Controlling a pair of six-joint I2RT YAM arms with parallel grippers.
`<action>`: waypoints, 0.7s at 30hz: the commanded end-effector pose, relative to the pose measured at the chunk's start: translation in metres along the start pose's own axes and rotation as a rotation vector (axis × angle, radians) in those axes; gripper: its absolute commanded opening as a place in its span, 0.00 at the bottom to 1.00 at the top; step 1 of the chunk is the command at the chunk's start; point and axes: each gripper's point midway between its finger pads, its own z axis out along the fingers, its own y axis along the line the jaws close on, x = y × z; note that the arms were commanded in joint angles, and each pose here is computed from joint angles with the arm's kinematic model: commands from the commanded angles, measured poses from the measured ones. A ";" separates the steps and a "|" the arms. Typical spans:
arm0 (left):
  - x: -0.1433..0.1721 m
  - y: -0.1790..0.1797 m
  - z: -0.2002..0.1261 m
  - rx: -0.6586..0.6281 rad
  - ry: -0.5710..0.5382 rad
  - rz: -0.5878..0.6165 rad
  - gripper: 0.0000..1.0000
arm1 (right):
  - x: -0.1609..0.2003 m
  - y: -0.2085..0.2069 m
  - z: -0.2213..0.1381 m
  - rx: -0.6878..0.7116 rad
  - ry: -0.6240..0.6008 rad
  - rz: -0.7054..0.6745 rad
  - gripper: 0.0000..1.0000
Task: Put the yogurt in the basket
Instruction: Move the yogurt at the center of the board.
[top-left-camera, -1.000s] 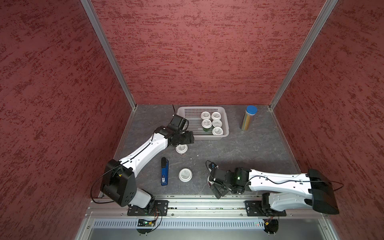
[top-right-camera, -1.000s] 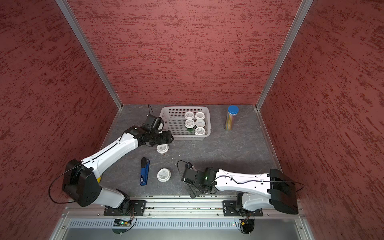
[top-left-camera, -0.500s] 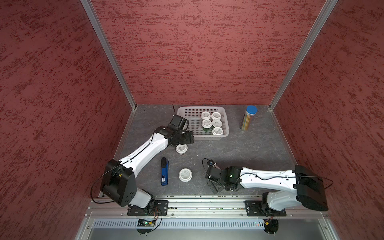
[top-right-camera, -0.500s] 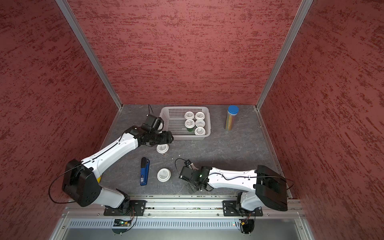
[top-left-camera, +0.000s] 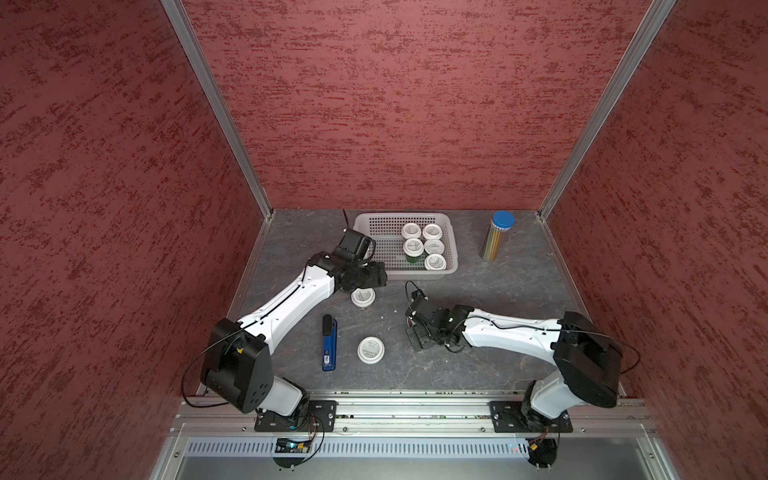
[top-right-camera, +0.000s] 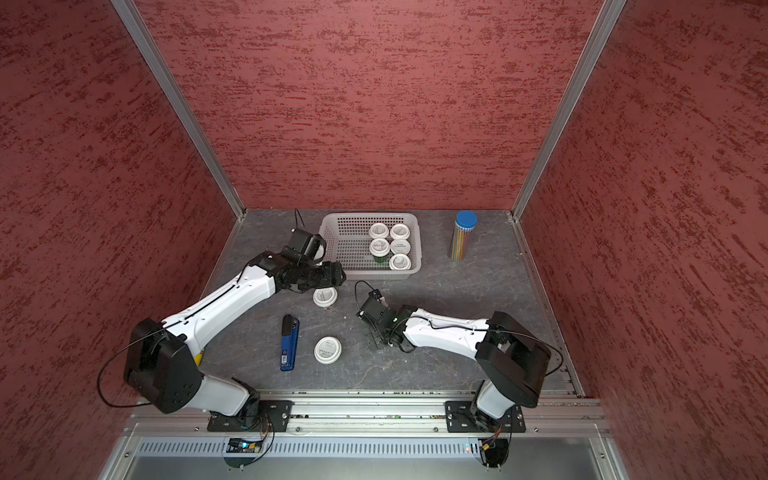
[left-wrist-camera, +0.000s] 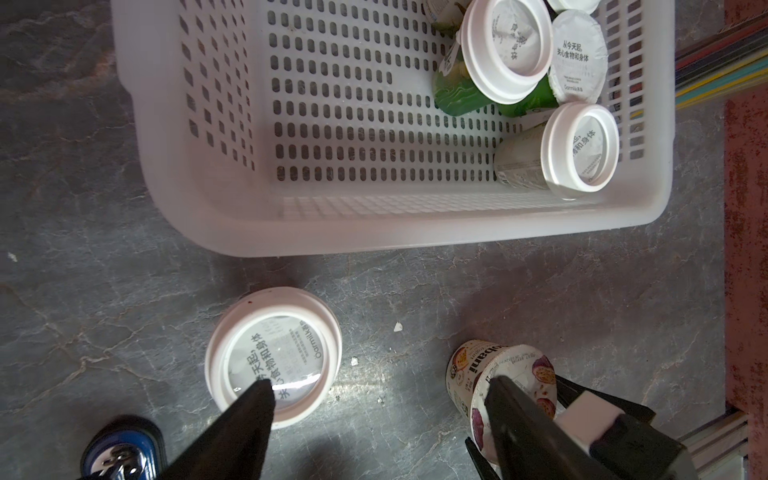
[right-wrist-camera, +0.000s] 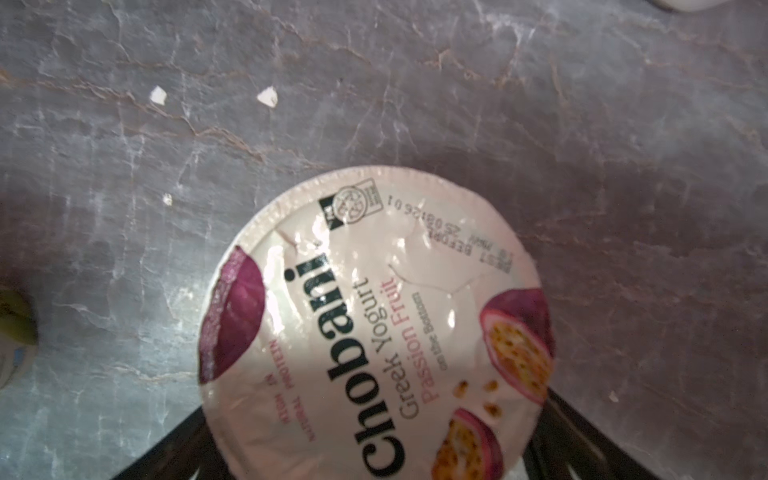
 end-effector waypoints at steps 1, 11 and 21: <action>-0.006 0.000 -0.001 0.016 -0.015 0.000 0.84 | -0.011 0.023 -0.014 -0.125 -0.014 -0.005 0.98; -0.012 -0.003 0.001 0.031 -0.014 0.003 0.84 | 0.001 0.011 -0.042 -0.263 0.014 0.030 0.99; -0.012 -0.009 -0.001 0.067 -0.009 0.003 0.82 | -0.036 0.001 -0.049 -0.581 -0.037 0.334 0.72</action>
